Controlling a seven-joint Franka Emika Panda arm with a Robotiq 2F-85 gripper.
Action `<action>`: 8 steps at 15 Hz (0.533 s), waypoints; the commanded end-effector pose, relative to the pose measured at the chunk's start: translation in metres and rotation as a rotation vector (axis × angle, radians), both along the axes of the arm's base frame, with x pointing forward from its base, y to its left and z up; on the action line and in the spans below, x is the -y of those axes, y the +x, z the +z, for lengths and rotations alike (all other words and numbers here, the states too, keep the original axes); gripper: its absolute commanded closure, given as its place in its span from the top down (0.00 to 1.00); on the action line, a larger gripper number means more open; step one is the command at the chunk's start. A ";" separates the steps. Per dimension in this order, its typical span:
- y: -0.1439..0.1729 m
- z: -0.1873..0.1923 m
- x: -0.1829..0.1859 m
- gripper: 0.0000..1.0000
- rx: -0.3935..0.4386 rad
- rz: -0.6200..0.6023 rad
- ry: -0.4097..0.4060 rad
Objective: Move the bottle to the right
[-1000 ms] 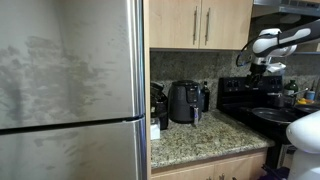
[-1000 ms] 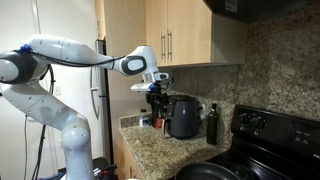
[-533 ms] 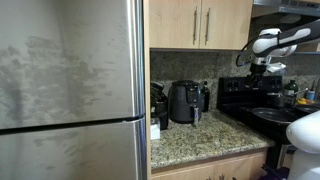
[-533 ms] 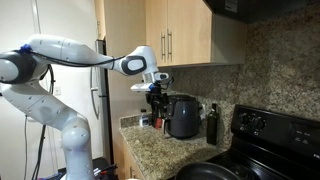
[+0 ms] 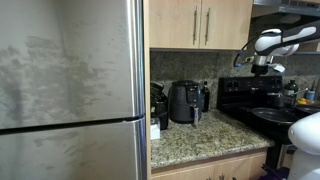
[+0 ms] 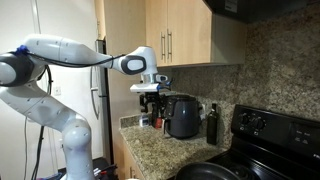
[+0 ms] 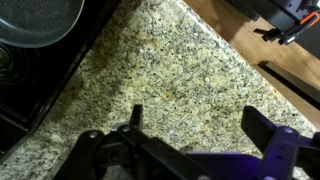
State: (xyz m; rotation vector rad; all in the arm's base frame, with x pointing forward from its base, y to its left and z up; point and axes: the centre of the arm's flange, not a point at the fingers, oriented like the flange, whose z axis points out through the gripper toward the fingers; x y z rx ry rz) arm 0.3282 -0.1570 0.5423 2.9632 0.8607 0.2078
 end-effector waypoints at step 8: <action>-0.034 0.117 -0.078 1.00 -0.145 0.316 -0.042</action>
